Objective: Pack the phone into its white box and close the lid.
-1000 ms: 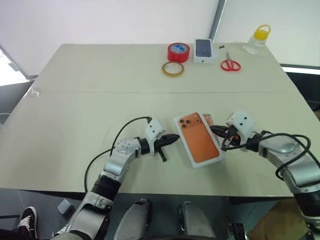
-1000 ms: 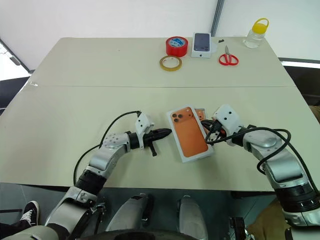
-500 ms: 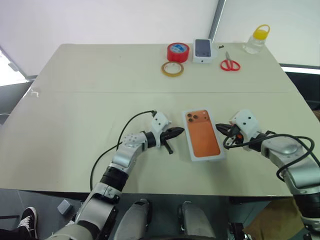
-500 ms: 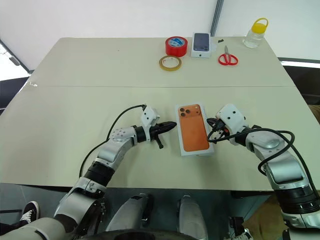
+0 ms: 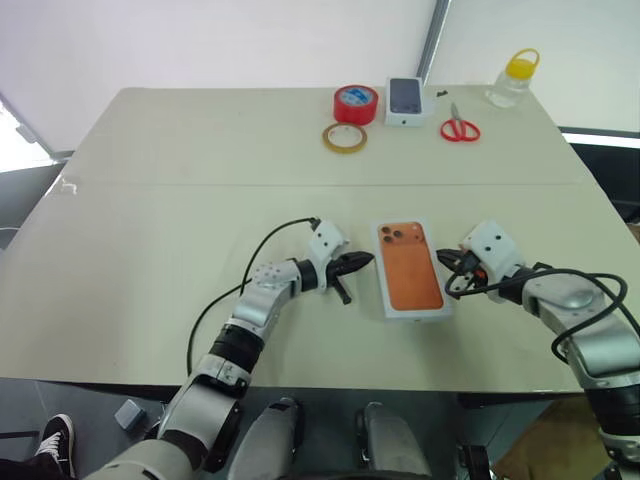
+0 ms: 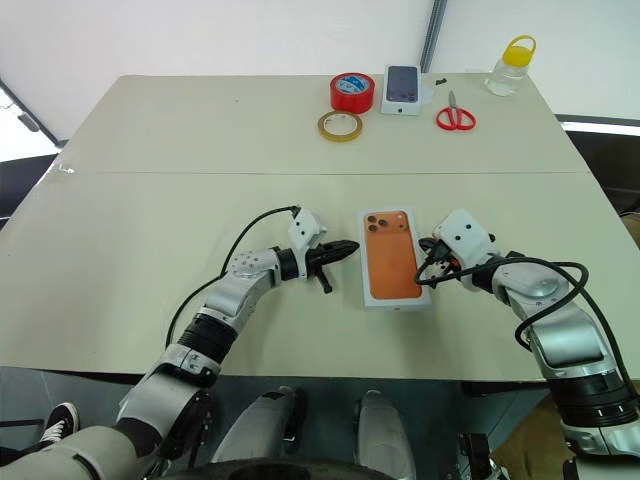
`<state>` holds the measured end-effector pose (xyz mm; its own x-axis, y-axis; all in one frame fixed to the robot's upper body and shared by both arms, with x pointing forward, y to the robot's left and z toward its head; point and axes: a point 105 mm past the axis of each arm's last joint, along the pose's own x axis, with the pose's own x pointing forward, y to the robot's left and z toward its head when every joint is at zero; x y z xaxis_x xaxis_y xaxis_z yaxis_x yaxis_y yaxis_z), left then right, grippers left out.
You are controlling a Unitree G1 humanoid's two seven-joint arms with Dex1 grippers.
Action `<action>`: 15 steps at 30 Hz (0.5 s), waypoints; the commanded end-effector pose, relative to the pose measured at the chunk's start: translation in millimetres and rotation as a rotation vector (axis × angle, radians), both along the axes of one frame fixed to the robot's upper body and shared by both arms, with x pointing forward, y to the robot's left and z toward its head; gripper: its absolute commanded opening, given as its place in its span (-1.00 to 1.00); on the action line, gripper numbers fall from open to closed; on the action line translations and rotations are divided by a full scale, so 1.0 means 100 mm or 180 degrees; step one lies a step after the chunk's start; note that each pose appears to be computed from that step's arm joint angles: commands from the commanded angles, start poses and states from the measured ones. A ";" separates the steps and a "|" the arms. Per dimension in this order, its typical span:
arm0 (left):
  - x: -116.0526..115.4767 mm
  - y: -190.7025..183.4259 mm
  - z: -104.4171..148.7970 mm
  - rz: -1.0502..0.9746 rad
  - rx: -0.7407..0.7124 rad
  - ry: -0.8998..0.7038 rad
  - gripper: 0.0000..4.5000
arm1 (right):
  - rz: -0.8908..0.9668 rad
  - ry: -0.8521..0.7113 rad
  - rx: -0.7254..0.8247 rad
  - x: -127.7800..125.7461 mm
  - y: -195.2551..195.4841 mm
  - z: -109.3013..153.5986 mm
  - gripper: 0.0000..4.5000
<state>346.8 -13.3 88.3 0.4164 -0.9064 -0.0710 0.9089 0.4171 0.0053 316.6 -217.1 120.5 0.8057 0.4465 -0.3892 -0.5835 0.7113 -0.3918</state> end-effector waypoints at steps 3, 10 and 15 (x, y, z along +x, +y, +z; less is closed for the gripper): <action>0.02 -0.01 0.11 -0.0044 -0.0034 -0.0142 -1.00 | 0.0088 -0.0129 -0.0030 0.02 0.05 0.08 -0.98; 0.04 0.12 0.07 0.0086 0.0000 -0.0150 -1.00 | 0.0071 -0.0157 -0.0165 0.05 0.01 0.07 -0.98; 0.09 0.23 0.13 0.0248 -0.0061 -0.0183 -1.00 | -0.0166 -0.0319 -0.0170 0.17 -0.17 0.21 -0.98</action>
